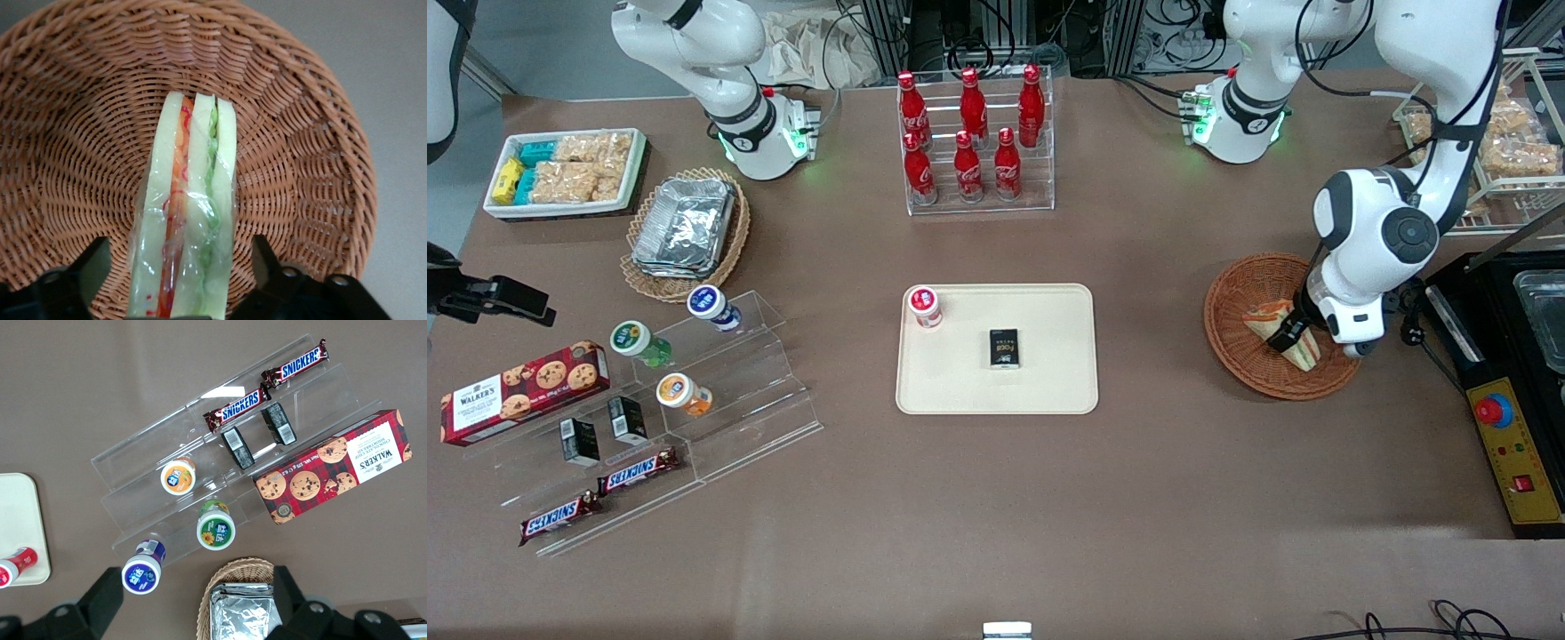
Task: Place sandwich from basket to tray
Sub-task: 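Close the left gripper on the sandwich's upright edge, then lift the sandwich up out of the basket with the left gripper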
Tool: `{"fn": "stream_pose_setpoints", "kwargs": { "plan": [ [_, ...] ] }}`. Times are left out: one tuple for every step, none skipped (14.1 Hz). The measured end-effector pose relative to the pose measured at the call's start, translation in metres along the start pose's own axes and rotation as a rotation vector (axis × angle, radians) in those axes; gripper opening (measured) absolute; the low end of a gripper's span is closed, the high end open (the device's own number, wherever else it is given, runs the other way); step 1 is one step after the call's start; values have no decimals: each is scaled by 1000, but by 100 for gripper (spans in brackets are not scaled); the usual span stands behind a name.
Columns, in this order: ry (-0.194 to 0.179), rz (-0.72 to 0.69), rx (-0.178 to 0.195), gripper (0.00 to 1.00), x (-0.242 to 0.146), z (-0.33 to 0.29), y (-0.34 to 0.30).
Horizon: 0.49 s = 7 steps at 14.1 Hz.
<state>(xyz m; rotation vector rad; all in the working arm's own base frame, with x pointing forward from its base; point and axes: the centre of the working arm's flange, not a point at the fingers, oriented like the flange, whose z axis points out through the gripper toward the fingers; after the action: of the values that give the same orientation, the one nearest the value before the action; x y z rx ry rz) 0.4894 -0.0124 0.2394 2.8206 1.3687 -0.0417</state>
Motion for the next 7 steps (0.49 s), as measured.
{"fn": "stream_pose_setpoints", "kwargs": {
  "plan": [
    [-1, 0, 0, 74, 0, 2, 0],
    [0, 1, -1, 62, 0, 3, 0],
    [3, 4, -4, 52, 0, 2, 1],
    [6, 8, -8, 45, 0, 0, 3],
    [11, 16, -13, 40, -1, -3, 5],
    [19, 27, -20, 37, -2, -8, 9],
    [27, 48, -22, 36, -2, -18, 14]
  ]
}}
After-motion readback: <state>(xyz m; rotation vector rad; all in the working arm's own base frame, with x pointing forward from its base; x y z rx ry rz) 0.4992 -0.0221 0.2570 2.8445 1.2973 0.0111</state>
